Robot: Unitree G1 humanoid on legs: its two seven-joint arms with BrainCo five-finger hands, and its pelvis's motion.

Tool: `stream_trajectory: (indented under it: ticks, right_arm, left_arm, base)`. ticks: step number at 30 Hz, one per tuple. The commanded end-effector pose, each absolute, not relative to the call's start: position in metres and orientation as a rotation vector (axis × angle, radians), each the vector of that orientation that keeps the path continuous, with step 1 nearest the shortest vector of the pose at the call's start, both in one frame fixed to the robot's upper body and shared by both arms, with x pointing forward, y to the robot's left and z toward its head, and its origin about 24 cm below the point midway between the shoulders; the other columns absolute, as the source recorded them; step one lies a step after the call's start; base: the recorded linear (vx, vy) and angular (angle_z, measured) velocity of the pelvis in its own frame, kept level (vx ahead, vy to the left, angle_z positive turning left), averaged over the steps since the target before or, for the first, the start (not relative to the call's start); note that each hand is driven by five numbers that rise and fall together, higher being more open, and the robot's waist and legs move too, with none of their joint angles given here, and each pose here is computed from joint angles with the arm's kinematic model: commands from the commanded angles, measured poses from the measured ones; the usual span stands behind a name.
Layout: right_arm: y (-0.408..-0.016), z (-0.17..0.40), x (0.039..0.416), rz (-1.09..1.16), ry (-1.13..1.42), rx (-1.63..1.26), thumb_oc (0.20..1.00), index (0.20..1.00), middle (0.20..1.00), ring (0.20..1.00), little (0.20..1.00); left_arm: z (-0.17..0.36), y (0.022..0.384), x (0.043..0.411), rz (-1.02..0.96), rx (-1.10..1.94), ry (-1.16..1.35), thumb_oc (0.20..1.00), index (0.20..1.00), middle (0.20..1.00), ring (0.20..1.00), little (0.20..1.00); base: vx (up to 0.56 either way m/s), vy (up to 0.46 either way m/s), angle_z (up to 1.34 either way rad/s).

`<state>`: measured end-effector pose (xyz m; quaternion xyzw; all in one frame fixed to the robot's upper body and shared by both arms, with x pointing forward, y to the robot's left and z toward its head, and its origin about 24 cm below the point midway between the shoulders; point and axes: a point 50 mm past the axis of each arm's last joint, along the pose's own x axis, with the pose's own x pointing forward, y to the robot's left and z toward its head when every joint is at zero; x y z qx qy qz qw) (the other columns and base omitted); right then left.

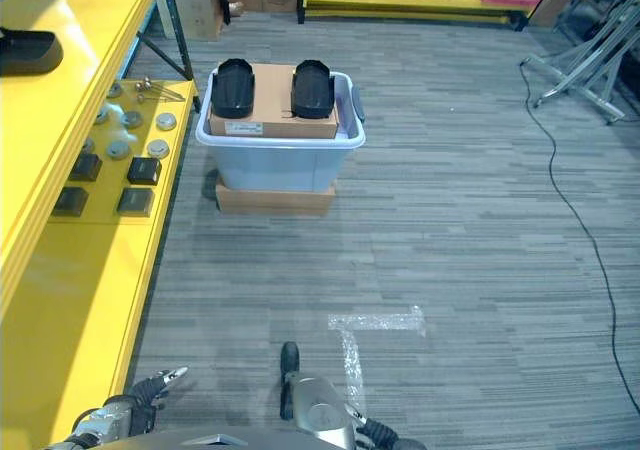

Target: Move parts from the plastic box to the shelf.

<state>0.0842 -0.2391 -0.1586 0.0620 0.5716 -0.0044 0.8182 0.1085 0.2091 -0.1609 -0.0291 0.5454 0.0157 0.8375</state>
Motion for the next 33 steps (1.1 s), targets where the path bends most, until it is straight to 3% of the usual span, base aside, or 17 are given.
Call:
stream_trajectory:
  ticks: [1, 6, 11, 23, 33]
  right_arm:
    - [-0.247, -0.156, 0.089, 0.009, 1.216, 0.064, 1.0, 1.0, 1.0, 1.0, 1.0]
    - [-0.258, -0.145, 0.115, -0.082, 1.09, 0.111, 1.0, 1.0, 1.0, 1.0, 1.0]
    - [-0.255, -0.142, 0.128, -0.017, 1.059, 0.014, 1.0, 1.0, 1.0, 1.0, 1.0]
    - [-0.25, -0.149, 0.113, 0.013, 1.121, -0.024, 1.0, 1.0, 1.0, 1.0, 1.0]
    - [-0.255, -0.149, 0.108, -0.065, 1.089, -0.005, 1.0, 1.0, 1.0, 1.0, 1.0]
  left_arm:
    - [-0.156, 0.217, 0.118, 0.013, -0.006, 1.127, 1.0, 1.0, 1.0, 1.0, 1.0]
    - [-0.156, 0.208, 0.12, -0.04, 0.006, 1.091, 1.0, 1.0, 1.0, 1.0, 1.0]
    - [-0.158, 0.216, 0.104, -0.039, 0.055, 1.093, 1.0, 1.0, 1.0, 1.0, 1.0]
    - [-0.145, 0.251, 0.12, 0.094, 0.042, 1.048, 1.0, 1.0, 1.0, 1.0, 1.0]
    - [-0.15, 0.233, 0.122, 0.097, -0.004, 1.061, 1.0, 1.0, 1.0, 1.0, 1.0]
  base:
    - [0.4, -0.306, -0.38]
    - [0.34, -0.075, 0.11]
    - [0.35, 0.065, -0.69]
    - [0.2, -0.051, -0.34]
    - [0.22, -0.307, 0.54]
